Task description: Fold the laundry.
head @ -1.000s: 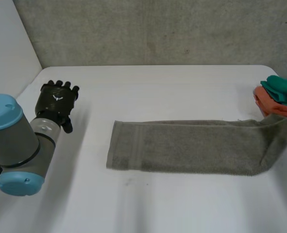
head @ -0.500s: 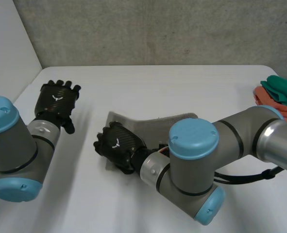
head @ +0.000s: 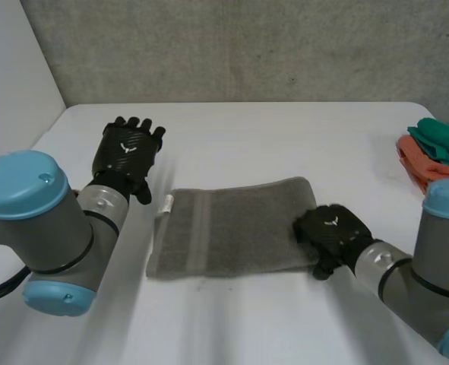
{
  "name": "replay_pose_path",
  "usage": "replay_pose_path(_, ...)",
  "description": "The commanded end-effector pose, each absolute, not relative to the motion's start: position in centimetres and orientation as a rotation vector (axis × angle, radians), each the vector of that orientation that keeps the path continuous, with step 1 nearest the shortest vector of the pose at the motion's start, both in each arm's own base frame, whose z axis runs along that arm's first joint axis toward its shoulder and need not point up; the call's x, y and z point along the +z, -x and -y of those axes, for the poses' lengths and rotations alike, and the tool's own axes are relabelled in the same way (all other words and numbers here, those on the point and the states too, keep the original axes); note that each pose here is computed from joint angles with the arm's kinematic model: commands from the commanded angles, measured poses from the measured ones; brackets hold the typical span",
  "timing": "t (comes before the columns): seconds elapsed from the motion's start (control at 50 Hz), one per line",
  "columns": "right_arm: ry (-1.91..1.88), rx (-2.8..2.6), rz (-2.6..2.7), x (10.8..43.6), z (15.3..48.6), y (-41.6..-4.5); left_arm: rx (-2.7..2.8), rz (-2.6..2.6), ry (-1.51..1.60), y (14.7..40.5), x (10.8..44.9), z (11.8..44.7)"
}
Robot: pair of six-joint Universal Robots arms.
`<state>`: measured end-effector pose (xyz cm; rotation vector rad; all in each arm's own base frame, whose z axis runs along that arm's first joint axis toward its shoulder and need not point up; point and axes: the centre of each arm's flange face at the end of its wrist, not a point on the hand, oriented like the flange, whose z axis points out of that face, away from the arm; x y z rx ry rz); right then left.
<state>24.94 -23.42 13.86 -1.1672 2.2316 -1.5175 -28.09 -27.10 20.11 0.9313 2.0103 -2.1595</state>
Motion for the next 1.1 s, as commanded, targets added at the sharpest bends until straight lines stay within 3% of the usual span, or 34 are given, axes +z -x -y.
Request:
replay_pose_path(0.02, 1.256, -1.653, -2.232, 13.4, 25.0, -24.2, -2.156, -2.019, -0.956, 28.6, 19.9, 26.5)
replay_pose_path(0.16, 1.337, -1.921, -2.156, 16.8, 26.5, -25.5, -2.154, -2.017, -0.948, 28.3, 20.2, 26.4)
replay_pose_path(0.24, 1.522, -1.957, -1.897, 19.1, 23.0, -30.7, -2.177, -1.993, -0.921, 27.8, 21.3, 26.5)
replay_pose_path(0.32, 1.728, -1.917, -1.612, 18.7, 18.3, -36.4, -2.18, -1.979, -0.874, 26.9, 21.9, 27.0)
replay_pose_path(0.48, 1.93, -1.774, -1.296, 15.4, 12.9, -40.4, -2.216, -1.987, -0.692, 24.5, 23.7, 28.1)
replay_pose_path(0.6, 1.77, -1.745, -1.375, 16.6, 13.3, -40.5, -2.26, -2.039, -0.639, 24.7, 24.1, 28.1)
replay_pose_path(0.68, 1.48, -1.699, -1.602, 17.8, 16.5, -38.8, -2.277, -2.075, -0.639, 25.2, 24.0, 27.6)
replay_pose_path(0.7, 1.312, -1.692, -1.694, 18.9, 18.5, -37.4, -2.298, -2.085, -0.642, 25.6, 24.2, 27.4)
replay_pose_path(0.82, 0.804, -1.609, -1.872, 21.9, 22.6, -33.3, -2.374, -2.173, -0.716, 28.8, 24.1, 25.1)
replay_pose_path(0.92, 0.764, -1.482, -2.003, 20.5, 23.4, -32.9, -2.288, -2.376, -0.839, 31.0, 22.1, 22.7)
replay_pose_path(1.1, 0.808, -1.312, -2.144, 17.1, 24.9, -34.0, -1.986, -2.64, -0.905, 31.9, 17.5, 21.6)
